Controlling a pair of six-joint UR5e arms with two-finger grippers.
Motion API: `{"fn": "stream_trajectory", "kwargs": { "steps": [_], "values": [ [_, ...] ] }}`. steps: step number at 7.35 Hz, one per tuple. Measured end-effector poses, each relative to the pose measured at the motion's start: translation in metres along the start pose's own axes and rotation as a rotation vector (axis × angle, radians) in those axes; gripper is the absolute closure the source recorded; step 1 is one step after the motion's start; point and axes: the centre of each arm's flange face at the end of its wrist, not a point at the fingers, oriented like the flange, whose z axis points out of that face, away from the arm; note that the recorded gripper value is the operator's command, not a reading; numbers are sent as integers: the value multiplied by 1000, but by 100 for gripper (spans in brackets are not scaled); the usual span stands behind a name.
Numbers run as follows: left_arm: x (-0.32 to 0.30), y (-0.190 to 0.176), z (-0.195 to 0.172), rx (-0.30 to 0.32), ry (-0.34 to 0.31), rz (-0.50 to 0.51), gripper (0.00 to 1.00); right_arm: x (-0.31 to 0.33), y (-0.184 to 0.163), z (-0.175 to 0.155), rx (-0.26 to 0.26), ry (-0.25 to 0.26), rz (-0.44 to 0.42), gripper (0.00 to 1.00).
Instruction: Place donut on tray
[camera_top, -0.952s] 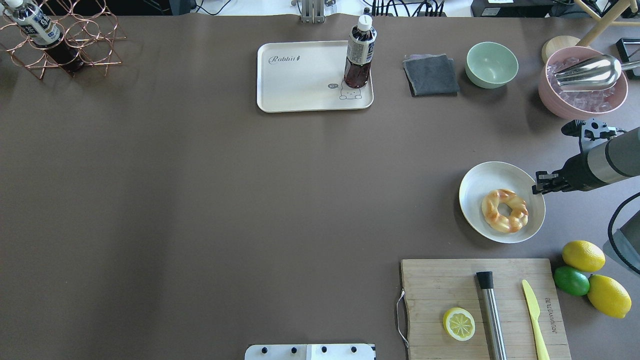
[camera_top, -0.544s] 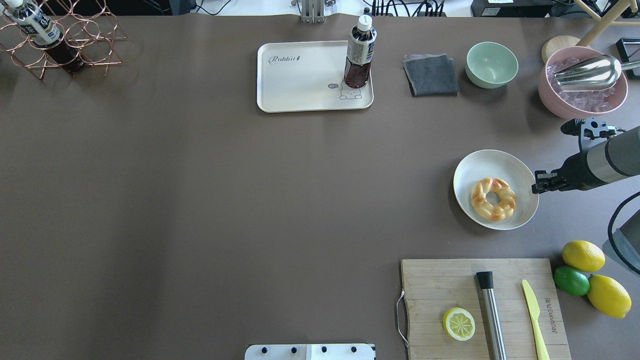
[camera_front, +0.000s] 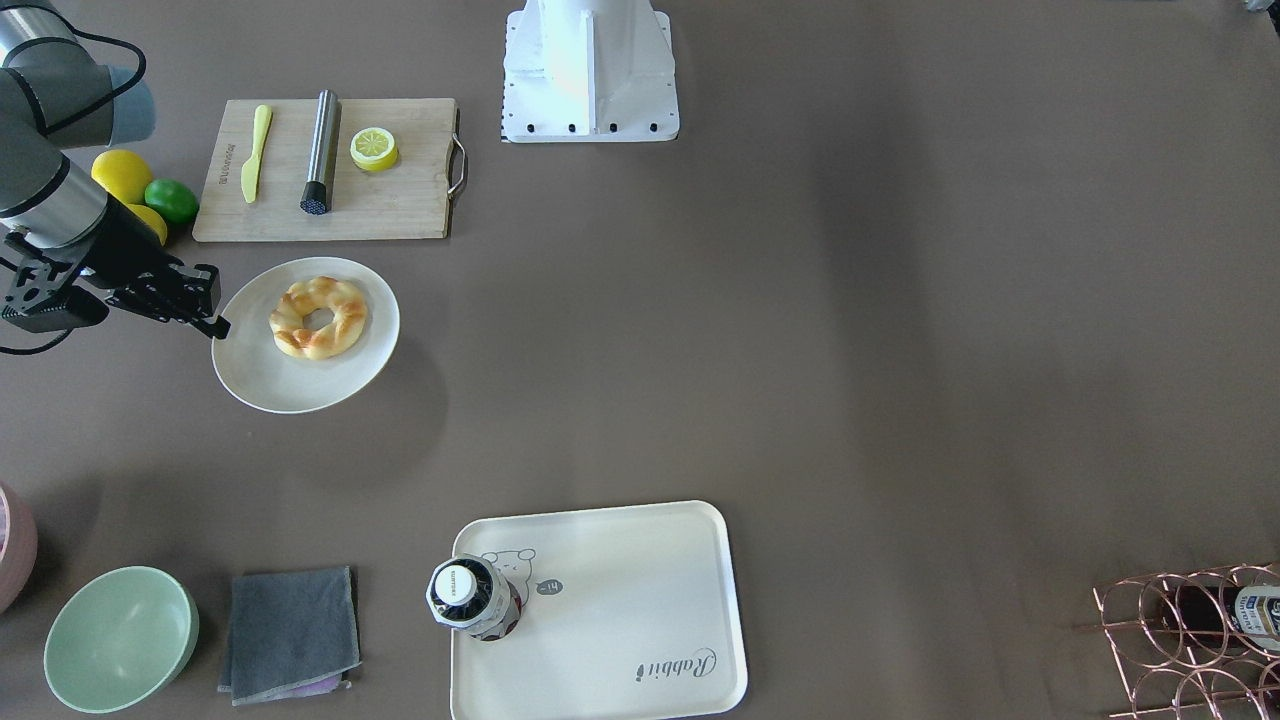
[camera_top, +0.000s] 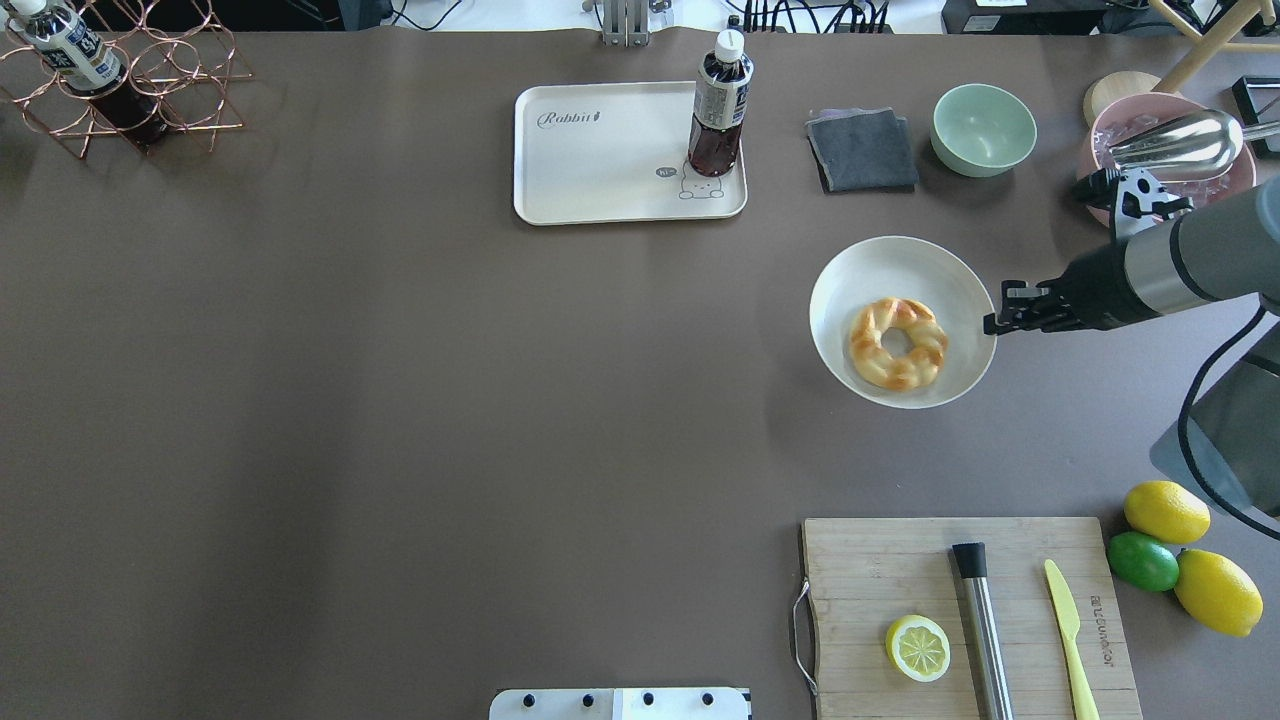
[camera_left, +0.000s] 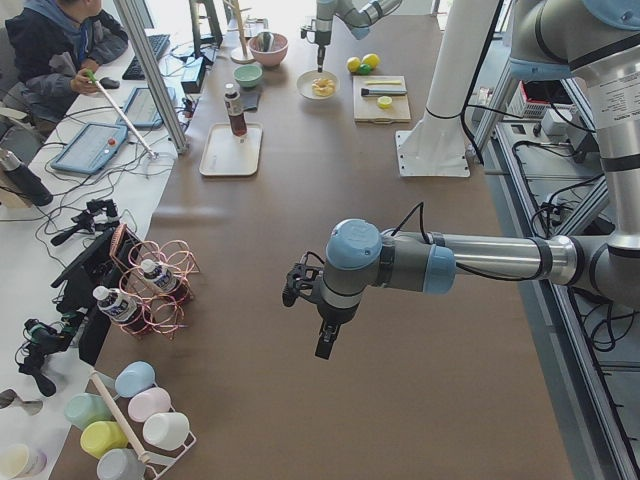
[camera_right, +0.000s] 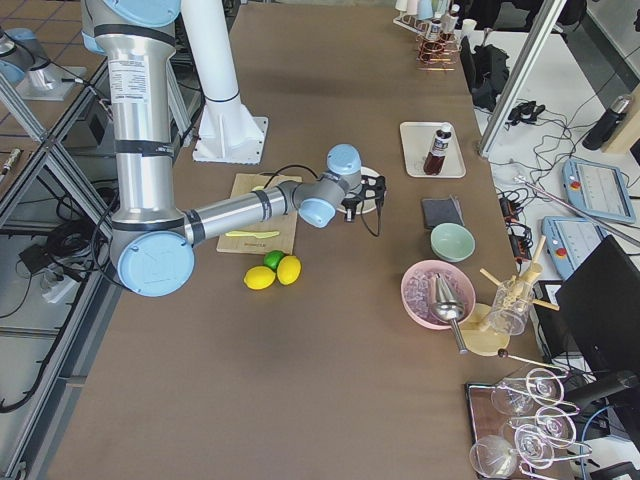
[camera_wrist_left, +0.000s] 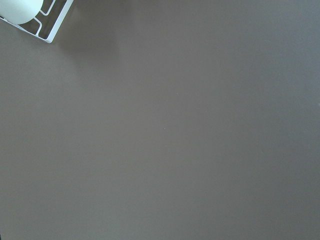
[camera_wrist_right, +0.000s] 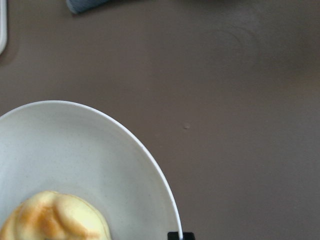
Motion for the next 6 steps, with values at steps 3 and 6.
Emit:
{"fn": "stream_trajectory", "kwargs": {
  "steps": [3, 6],
  "values": [
    [38, -56, 0, 29, 119, -12, 3, -125, -30, -24, -4, -117, -18, 100],
    [109, -142, 5, 29, 183, 5, 3, -310, -34, -58, -97, -50, 11, 100]
  ]
}}
